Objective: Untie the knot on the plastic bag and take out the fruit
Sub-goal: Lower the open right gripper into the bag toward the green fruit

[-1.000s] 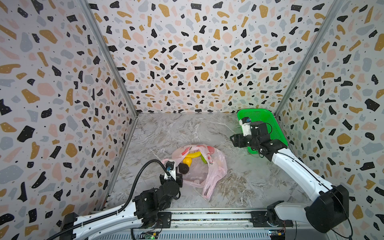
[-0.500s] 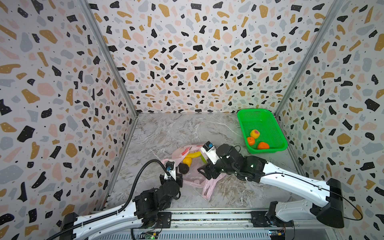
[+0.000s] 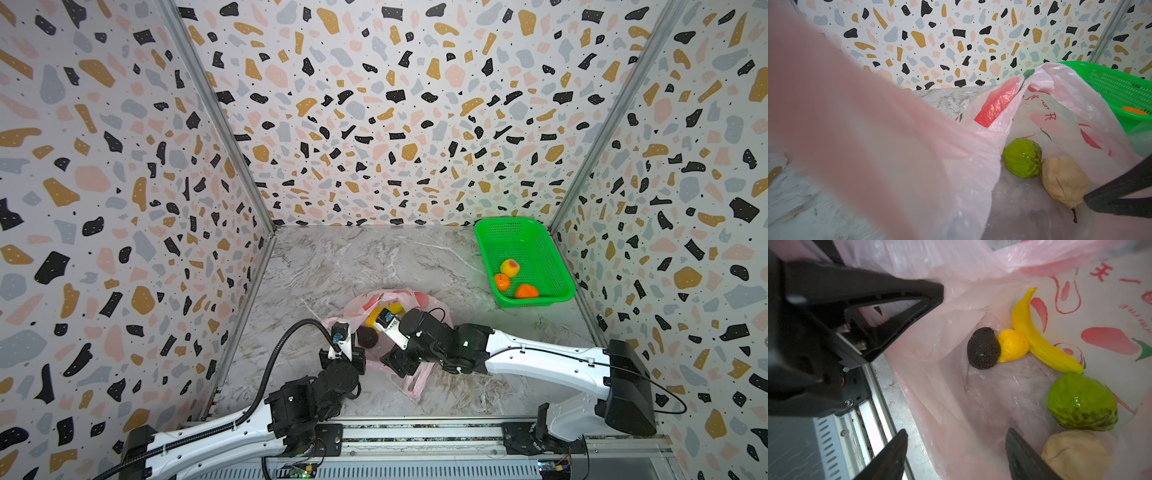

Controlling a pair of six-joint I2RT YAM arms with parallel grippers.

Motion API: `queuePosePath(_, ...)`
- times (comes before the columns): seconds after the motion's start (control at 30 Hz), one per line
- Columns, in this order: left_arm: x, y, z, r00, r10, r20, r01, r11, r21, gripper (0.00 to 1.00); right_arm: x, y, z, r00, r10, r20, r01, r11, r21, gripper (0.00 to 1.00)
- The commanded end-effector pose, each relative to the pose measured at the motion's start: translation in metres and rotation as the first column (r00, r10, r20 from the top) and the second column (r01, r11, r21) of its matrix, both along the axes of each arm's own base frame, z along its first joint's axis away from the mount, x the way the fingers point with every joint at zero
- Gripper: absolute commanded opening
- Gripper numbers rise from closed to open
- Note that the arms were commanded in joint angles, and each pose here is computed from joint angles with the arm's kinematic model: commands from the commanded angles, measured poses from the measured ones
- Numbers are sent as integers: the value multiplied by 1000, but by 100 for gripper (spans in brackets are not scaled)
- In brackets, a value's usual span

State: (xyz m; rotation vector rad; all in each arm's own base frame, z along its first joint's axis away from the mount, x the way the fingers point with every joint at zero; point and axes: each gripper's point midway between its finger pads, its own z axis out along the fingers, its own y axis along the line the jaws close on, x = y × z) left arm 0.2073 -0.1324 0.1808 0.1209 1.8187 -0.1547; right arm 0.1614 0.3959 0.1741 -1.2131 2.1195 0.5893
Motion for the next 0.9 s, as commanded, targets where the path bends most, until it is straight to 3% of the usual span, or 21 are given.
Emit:
queuePosePath(0.0, 1, 0, 13, 1000, 9, 27, -8, 999, -33, 0, 16, 5, 8, 999, -19, 37, 18, 999, 34, 74)
queuePosePath(0.17, 1, 1, 14, 999, 12, 30, -11, 999, -34, 0, 31, 0, -14, 997, -57, 50, 59, 998, -24, 72)
queuePosePath(0.53, 1, 2, 16, 999, 15, 34, -14, 999, -42, 0, 17, -29, -69, 997, -76, 12, 77, 979, -189, 70)
queuePosePath(0.87, 0, 1, 18, 999, 8, 36, -6, 999, -39, 0, 41, -16, -95, 992, -122, -34, 102, 928, -359, 71)
